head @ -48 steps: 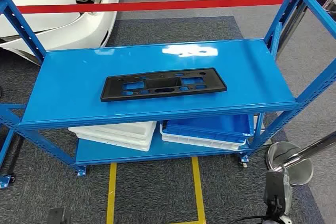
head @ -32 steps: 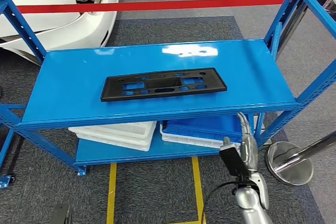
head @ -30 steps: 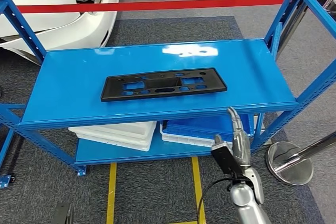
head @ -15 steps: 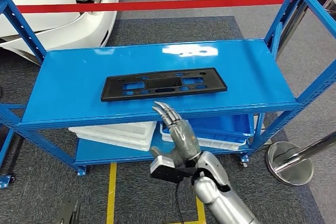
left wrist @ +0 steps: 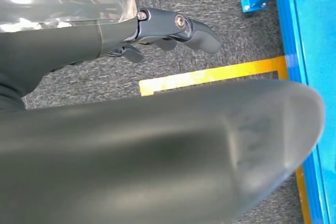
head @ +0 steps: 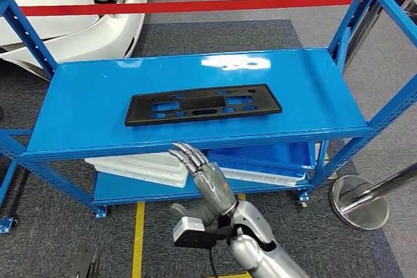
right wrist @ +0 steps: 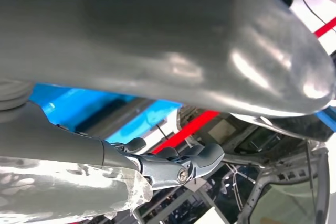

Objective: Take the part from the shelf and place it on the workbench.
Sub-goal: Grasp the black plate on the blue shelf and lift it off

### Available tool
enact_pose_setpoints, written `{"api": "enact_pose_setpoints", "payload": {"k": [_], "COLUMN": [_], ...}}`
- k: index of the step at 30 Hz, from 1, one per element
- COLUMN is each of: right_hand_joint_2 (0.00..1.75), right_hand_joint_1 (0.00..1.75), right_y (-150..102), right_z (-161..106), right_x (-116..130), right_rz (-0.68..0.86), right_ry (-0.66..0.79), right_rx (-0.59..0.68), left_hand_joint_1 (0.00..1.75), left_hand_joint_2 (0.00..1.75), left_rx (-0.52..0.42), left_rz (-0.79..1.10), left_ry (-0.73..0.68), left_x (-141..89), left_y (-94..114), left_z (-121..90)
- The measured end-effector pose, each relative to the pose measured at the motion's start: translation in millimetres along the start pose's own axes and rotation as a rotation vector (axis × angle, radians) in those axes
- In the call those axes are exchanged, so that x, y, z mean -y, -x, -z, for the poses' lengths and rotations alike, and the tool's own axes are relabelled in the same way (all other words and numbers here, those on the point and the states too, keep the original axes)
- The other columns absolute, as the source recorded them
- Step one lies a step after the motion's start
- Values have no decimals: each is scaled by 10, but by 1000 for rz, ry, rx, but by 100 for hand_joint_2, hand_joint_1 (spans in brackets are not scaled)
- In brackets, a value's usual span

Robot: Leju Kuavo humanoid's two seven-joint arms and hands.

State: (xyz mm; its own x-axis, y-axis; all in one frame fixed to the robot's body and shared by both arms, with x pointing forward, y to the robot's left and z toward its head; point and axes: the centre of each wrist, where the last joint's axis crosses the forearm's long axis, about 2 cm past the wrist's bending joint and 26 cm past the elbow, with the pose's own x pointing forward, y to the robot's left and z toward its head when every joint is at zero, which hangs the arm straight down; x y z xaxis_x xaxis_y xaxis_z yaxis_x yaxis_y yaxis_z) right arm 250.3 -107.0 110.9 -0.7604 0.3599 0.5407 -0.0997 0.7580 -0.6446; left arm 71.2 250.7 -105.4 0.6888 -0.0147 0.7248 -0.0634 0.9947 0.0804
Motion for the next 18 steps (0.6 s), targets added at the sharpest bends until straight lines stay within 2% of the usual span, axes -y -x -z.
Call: {"api": "enact_pose_setpoints", "payload": {"k": [18], "right_hand_joint_2": [0], "right_hand_joint_1": [0], "right_y": [-255], "right_z": [-298], "right_x": [-53], "right_rz": [-7], "right_ry": [55], "right_rx": [9], "left_hand_joint_1": [0], "left_hand_joint_2": [0], "left_rx": [6], "left_rz": [-22], "left_ry": [-16], "left_x": [-7], "left_y": [59], "left_z": [-44]}}
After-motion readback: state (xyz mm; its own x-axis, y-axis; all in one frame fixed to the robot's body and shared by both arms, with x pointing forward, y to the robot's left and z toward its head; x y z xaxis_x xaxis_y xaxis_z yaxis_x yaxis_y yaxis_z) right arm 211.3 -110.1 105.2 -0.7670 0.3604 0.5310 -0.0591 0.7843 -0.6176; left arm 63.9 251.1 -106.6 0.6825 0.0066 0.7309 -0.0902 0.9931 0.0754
